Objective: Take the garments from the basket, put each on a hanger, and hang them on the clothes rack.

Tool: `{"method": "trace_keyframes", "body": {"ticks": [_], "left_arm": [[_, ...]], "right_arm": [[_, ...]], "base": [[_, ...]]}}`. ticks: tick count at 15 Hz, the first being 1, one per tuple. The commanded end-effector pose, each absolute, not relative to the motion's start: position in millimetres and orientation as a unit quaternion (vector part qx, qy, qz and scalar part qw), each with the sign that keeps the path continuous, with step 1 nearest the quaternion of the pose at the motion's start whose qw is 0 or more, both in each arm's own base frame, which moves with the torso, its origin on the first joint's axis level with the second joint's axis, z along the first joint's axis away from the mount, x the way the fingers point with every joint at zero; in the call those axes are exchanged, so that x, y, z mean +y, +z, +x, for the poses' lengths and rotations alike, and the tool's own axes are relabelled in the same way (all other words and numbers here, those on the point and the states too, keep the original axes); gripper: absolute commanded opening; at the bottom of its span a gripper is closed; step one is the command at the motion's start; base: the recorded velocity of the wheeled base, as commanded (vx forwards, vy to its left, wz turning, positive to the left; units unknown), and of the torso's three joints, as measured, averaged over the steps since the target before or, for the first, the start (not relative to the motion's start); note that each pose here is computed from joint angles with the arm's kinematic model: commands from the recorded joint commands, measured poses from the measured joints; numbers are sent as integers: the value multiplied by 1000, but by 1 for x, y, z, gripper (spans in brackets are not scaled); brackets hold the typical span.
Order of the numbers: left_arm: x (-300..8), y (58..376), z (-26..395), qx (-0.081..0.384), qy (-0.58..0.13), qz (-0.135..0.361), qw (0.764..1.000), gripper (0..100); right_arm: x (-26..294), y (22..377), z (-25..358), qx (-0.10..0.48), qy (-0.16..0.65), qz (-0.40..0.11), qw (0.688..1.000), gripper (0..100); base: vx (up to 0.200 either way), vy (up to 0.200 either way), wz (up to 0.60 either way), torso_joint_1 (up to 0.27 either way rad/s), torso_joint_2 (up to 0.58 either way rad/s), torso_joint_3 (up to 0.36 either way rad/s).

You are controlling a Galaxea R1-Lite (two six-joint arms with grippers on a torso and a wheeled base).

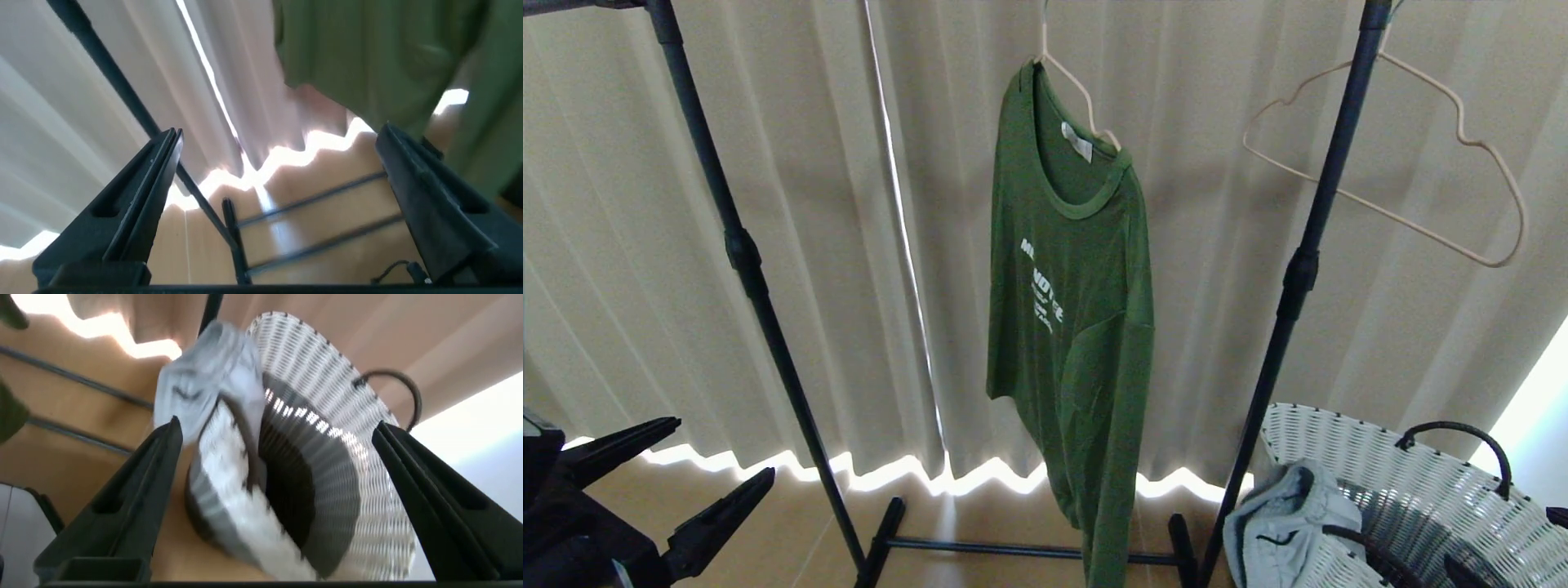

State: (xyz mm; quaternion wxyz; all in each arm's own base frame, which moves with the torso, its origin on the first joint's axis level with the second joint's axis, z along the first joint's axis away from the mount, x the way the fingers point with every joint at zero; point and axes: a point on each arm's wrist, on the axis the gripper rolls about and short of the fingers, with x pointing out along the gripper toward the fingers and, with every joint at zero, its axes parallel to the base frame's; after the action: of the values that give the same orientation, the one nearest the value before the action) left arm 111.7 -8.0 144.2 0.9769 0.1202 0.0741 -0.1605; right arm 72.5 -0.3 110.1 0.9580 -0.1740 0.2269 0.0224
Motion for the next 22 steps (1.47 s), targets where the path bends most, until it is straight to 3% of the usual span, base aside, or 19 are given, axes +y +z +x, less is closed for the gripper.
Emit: {"method": "trace_keyframes", "body": {"ticks": [1,4,7,9,12,18,22], "left_arm": [[-10,143,111,74,-171,121,975,100],[-14,145,108,65,-189,123,972,100],[-17,144,103,58,-202,125,970,100],[-19,145,102,53,-210,126,968,100],[-19,147,102,49,-211,125,968,100],[-19,148,100,43,-210,125,969,100],[-19,148,100,43,-210,125,969,100]], "right_arm": [[0,112,73,224,23,-174,959,100],[0,125,87,221,23,-175,959,100],[0,126,111,276,30,-176,944,100],[7,123,127,355,66,-200,911,100],[21,124,155,424,85,-234,871,100],[34,87,217,512,63,-242,822,100],[37,74,241,532,46,-234,813,100]], "base": [[0,0,0,0,0,0],[0,0,0,0,0,0],[0,0,0,0,0,0],[0,0,0,0,0,0],[0,0,0,0,0,0],[0,0,0,0,0,0],[0,0,0,0,0,0]]}}
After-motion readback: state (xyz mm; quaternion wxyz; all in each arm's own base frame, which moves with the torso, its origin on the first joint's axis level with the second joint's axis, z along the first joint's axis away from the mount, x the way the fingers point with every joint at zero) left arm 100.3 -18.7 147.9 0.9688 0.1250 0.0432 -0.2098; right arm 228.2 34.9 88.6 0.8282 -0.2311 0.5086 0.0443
